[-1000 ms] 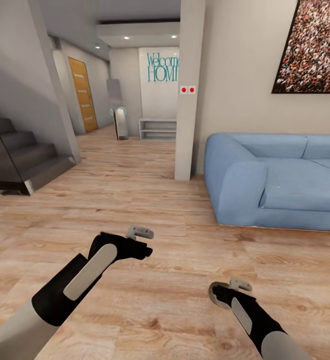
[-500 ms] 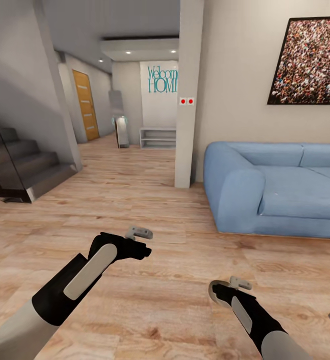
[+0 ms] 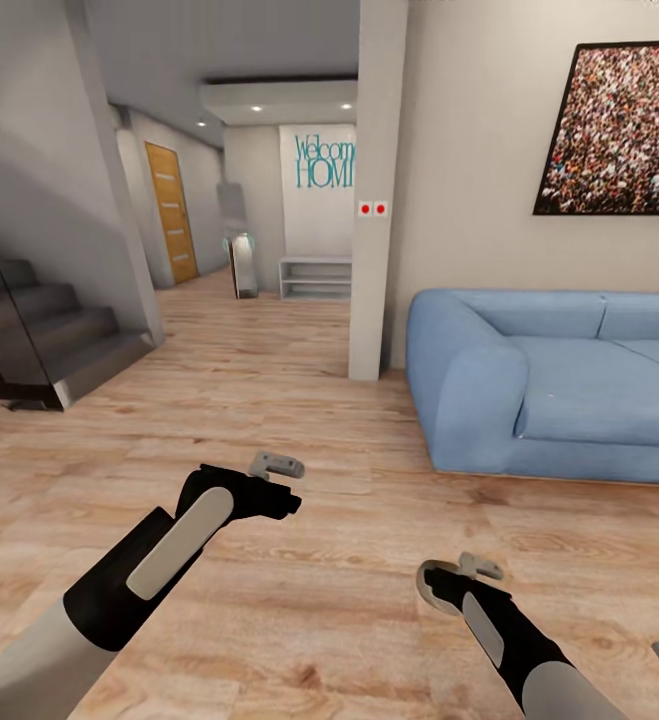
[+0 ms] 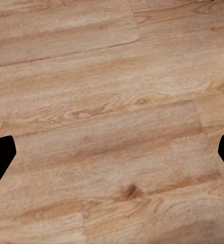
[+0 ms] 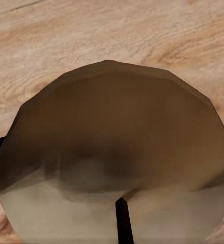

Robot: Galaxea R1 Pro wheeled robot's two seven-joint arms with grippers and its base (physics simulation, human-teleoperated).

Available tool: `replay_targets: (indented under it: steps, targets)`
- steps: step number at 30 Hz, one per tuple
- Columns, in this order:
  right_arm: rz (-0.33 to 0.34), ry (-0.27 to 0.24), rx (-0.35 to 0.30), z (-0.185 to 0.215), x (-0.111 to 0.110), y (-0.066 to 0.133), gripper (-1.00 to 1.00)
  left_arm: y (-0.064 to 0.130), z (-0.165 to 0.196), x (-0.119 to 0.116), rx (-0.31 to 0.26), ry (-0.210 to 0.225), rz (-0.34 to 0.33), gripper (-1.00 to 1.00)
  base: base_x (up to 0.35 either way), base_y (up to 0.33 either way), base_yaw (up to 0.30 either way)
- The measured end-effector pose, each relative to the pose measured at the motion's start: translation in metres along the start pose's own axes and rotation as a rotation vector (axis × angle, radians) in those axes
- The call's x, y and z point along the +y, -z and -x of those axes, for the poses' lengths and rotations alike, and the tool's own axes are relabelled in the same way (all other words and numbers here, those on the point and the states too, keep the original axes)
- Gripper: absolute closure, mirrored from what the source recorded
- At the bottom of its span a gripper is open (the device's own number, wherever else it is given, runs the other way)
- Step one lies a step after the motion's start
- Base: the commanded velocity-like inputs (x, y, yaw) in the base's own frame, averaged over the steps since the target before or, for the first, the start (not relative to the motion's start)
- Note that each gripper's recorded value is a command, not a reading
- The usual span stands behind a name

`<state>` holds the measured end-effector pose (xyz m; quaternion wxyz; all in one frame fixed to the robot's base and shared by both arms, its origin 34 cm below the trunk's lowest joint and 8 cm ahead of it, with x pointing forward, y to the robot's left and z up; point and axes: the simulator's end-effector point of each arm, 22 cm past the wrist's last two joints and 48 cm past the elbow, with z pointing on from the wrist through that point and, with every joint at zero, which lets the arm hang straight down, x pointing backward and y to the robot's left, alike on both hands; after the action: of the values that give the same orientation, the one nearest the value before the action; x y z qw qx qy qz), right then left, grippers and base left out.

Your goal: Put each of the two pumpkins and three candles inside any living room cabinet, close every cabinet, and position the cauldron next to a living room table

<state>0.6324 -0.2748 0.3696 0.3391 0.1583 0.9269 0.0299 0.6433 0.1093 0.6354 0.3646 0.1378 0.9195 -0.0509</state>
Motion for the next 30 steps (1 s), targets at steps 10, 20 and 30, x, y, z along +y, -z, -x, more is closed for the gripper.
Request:
replay_targets:
  steps: [10, 20, 30]
  targets:
    - [0.0, 0.001, 0.002, 0.017, 0.006, 0.013, 1.0, -0.01, -0.001, 0.039, 0.083, 0.084, 0.061, -1.0, 0.0, 0.0, 0.0]
    - [-0.001, 0.002, 0.003, 0.034, 0.01, 0.027, 1.0, -0.034, -0.048, 0.084, 0.277, 0.158, 0.154, -1.0, 0.0, 0.0, 0.0]
    - [0.002, 0.005, 0.023, 0.031, 0.015, 0.029, 1.0, -0.041, -0.071, 0.099, 0.354, 0.177, 0.187, -1.0, 0.0, 0.0, 0.079]
